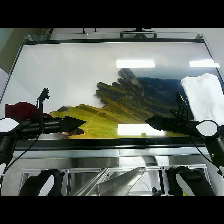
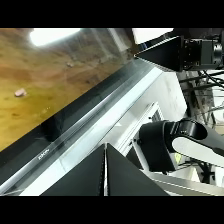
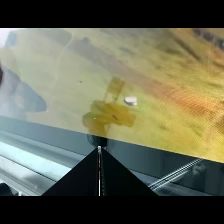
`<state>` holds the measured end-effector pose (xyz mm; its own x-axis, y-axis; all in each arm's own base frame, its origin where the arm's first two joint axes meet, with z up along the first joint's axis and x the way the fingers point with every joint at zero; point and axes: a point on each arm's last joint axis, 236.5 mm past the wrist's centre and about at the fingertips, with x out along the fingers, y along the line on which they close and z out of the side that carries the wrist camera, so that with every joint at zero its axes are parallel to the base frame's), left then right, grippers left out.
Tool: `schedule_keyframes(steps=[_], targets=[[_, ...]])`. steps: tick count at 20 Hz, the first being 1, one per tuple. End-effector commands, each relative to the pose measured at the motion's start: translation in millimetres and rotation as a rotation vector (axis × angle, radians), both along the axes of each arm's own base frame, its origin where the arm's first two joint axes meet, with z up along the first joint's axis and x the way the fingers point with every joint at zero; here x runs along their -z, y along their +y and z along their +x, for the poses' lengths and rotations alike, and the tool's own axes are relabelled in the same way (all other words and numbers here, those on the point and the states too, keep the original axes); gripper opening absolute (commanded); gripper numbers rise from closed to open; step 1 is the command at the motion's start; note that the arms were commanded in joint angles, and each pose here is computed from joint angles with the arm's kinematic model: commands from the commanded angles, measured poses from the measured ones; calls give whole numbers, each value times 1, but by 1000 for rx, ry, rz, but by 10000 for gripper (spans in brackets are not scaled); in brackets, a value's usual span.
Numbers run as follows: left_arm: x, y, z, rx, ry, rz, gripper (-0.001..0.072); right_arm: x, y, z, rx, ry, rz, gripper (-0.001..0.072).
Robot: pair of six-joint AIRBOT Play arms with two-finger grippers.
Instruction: Fold the shirts.
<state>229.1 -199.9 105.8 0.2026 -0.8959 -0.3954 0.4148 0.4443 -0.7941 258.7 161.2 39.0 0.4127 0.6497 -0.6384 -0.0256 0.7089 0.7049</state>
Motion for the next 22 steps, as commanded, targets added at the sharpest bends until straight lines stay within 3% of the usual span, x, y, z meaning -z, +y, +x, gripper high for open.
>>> schedule_keyframes(steps=[1, 5, 6, 7, 8, 9, 10, 16, 19, 22], targets=[[0, 0, 0, 0, -1, 1, 21, 0, 0, 0, -1, 2, 0, 22], [0, 0, 0, -1, -2, 1, 23, 0, 0, 0, -1, 2, 0, 22], [0, 0, 1, -4, -3, 2, 85, 0, 0, 0, -1, 2, 0, 22], [1, 1, 2, -10, -5, 4, 346, 0, 0, 0, -1, 2, 0, 22], [1, 2, 5, -20, -9, 7, 456, 0, 0, 0, -1, 2, 0, 22], [1, 3, 9, -36, -15, 10, 681, 0, 0, 0, -1, 2, 0, 22], [1, 4, 13, -54, -19, 12, 710, 0, 0, 0, -1, 2, 0, 22], [-18, 44, 44, -167, -80, 147, 710, 0, 0, 0, -1, 2, 0, 22], [-36, 112, 68, -368, -71, 262, 710, 0, 0, 0, -1, 2, 0, 22], [-22, 211, 74, -630, -2, 471, 710, 0, 0, 0, -1, 2, 0, 22]])
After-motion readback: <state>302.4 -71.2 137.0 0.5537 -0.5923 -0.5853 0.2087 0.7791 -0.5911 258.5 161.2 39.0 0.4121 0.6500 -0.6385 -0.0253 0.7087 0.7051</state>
